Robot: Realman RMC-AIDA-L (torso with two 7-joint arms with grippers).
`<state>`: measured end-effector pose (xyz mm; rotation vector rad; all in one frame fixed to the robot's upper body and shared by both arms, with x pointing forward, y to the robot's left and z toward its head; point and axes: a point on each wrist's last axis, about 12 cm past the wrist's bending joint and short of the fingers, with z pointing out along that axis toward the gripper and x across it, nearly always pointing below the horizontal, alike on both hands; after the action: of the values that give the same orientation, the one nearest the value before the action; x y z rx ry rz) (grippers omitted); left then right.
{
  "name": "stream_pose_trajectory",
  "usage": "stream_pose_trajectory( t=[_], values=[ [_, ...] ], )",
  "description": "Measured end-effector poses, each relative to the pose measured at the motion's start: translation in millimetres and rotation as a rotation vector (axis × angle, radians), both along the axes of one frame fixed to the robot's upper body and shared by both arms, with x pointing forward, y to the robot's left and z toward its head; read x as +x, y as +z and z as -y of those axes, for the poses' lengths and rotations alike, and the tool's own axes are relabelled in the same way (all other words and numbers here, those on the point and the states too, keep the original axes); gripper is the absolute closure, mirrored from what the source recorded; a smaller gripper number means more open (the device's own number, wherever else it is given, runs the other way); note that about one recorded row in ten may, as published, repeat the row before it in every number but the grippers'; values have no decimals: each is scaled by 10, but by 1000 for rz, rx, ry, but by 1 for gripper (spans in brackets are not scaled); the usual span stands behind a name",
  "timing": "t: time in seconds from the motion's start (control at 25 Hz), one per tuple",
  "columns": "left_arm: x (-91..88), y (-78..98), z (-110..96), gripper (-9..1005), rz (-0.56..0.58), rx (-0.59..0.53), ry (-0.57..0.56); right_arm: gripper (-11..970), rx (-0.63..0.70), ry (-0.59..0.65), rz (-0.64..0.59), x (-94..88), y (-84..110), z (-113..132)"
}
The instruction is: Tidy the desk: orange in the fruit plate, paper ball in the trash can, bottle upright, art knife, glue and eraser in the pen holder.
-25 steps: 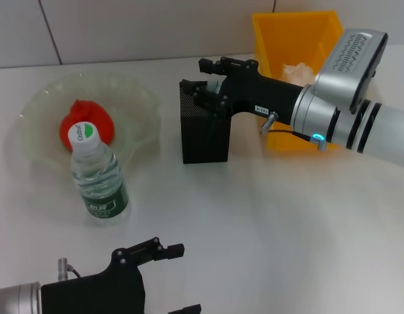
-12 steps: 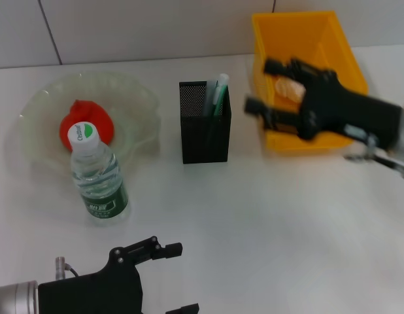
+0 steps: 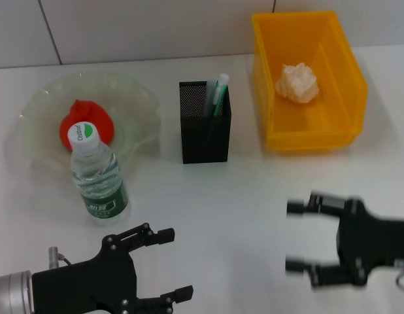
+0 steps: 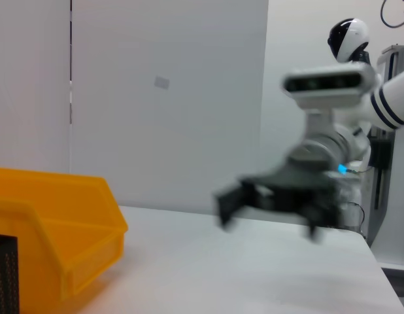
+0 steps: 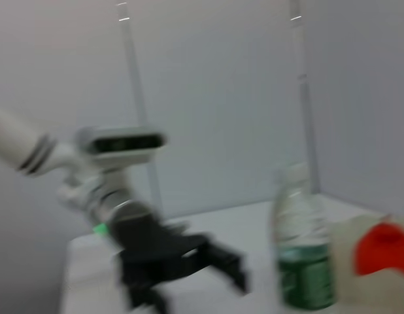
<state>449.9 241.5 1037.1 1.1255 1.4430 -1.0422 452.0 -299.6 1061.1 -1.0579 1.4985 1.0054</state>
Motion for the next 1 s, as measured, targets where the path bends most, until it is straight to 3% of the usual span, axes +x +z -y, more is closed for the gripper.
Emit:
stream_pose_trajectory(
  t=[0.2,0.4,1.0],
  values=[
    [43,25,-1,132,-61,-8,0,120,-24,45,-35,-134,-151,-51],
    [85,42,4,132,-127,-13,-5,120,-41,25,-42,-126,-189,-50],
    [125,53,-5,132,-127,-10,5,121,-50,15,-50,-19,-198,-132]
  ],
)
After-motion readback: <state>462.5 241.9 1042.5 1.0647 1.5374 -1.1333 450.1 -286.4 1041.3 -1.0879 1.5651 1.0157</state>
